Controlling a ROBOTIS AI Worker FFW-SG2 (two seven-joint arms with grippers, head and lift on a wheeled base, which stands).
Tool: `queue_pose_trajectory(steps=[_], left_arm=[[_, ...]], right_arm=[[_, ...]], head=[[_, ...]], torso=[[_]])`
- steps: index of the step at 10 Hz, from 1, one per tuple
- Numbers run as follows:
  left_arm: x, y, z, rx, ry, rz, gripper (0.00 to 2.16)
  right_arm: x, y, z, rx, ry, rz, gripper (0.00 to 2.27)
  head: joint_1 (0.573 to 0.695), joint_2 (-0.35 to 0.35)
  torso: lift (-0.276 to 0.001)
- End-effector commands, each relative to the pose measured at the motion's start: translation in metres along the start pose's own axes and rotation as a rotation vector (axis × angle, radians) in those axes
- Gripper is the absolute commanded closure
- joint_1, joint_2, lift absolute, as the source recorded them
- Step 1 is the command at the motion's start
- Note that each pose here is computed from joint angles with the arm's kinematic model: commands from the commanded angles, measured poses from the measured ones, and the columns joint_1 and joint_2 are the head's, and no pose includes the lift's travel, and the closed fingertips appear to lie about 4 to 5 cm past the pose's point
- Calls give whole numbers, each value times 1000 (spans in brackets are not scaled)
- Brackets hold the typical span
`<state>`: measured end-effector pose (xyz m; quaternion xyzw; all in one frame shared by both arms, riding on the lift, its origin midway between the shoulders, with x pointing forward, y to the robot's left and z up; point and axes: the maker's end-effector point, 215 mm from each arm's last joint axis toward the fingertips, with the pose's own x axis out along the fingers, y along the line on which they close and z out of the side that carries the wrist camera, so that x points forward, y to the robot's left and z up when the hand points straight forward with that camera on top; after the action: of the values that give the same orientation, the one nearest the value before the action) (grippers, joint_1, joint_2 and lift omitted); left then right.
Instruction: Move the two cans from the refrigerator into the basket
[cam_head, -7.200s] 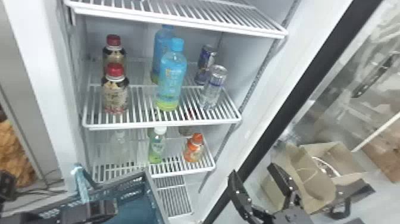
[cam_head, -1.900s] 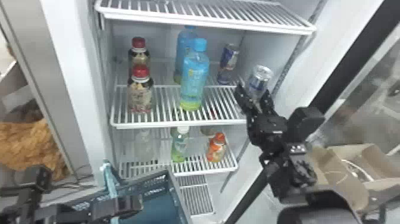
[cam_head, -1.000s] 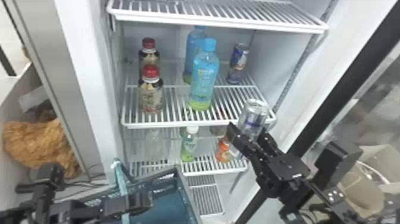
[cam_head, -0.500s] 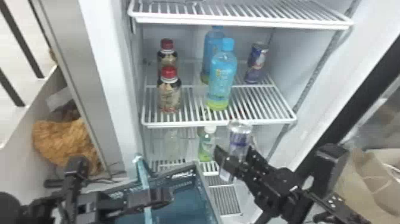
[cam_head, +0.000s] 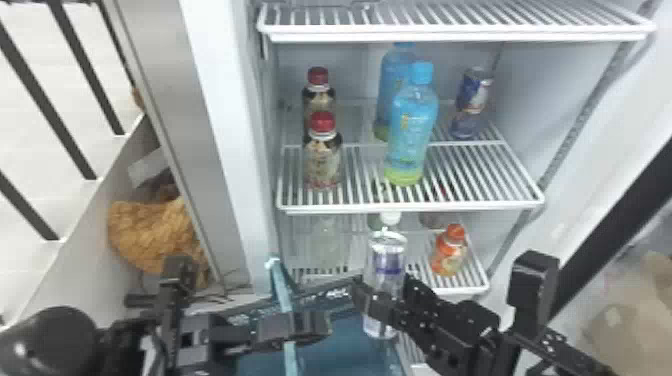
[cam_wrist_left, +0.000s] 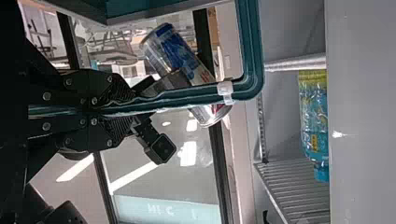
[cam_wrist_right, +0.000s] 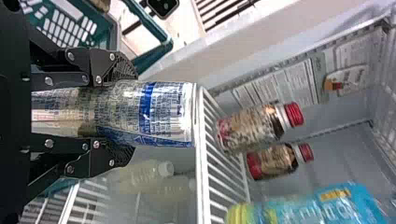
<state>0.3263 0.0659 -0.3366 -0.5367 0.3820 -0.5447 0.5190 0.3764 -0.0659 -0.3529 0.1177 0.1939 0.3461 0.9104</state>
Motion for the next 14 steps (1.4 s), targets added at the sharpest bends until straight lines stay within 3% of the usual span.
queue_pose_trajectory(steps=[1,4,6,7,9,10,12,14], left_arm=[[1,0,-1,-1,2,0,1190],[0,0,1,2,1,2,1190],[-1,0,1,2,1,5,1190],[-1,0,1,2,1,5,1190],[-1,0,1,2,3,6,1190],[-1,0,1,2,3,6,1190],[-1,2,0,0,3,8,1190],[-2,3,-1,-5,2,9,1190]], right_arm=[[7,8,-10,17,33,33,1285],[8,14,-41,77,132,66,846],[9,16,-41,104,130,83,256],[6,8,-37,102,120,67,88],[-9,-28,0,30,15,-20,114],[-24,-50,35,-33,-71,-100,116],[-47,-64,95,-131,-229,-194,114],[-63,-74,137,-197,-357,-286,113]], head=[[695,-1],[695,26],[695,36],[695,38],[695,18],[695,-15],[695,-82],[695,-136]], torso=[[-25],[-25],[-25],[-25],[-25],[-25],[-25],[-25]])
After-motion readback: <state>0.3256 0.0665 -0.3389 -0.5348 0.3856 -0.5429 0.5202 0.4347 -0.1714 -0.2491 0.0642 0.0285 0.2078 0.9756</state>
